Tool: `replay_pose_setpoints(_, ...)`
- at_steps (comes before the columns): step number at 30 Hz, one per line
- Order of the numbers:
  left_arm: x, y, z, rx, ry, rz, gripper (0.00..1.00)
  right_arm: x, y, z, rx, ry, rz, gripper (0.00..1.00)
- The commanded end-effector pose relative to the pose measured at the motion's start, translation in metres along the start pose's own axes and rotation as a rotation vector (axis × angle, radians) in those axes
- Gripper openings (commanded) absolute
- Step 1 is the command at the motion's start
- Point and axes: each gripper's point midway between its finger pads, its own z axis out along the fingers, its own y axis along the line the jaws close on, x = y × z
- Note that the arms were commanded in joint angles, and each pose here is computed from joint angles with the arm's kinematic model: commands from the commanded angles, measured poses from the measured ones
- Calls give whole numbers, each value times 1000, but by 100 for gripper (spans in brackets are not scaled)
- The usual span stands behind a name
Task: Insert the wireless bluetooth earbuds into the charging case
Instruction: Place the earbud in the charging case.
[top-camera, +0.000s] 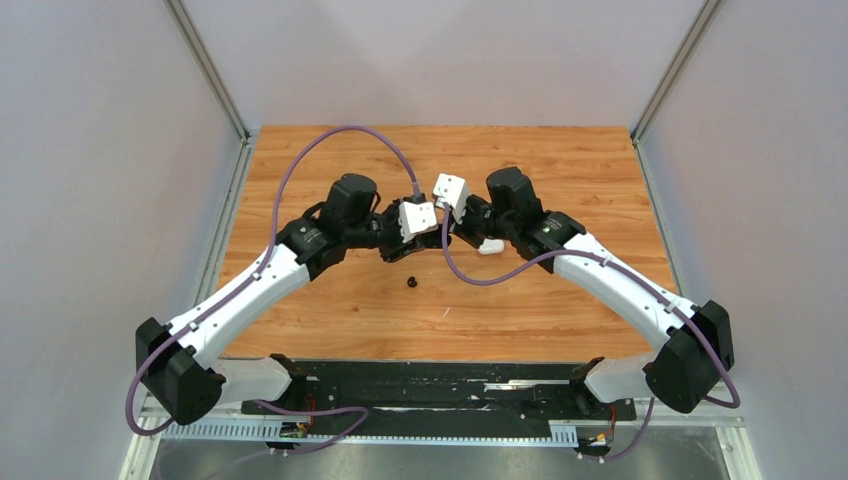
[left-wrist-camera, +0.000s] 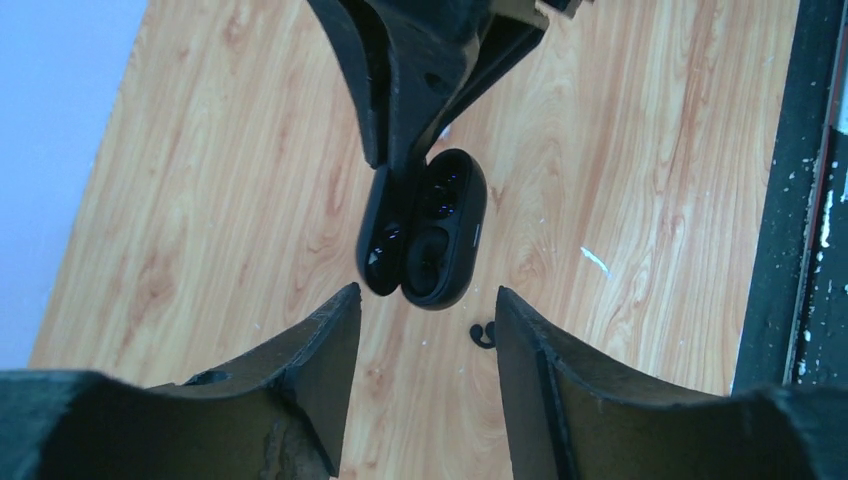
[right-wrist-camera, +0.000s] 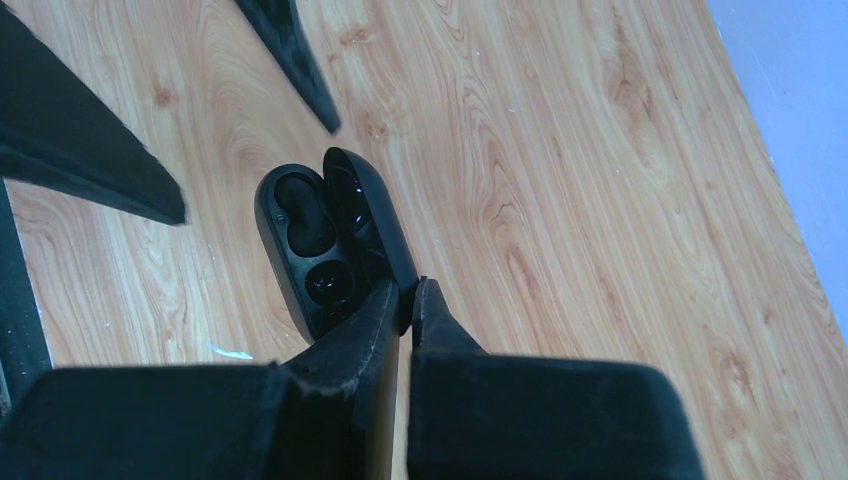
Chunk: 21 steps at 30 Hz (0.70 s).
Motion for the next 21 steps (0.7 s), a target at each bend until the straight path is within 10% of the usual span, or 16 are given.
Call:
replay_pose_setpoints(1, -53, 11, -49, -66, -108, 47, 64, -19, -5, -8, 29, -69, -69, 0)
replay_pose_setpoints(21, -27, 7, -8, 117, -74, -483, 62, -24, -2, -17, 49, -175, -394, 0)
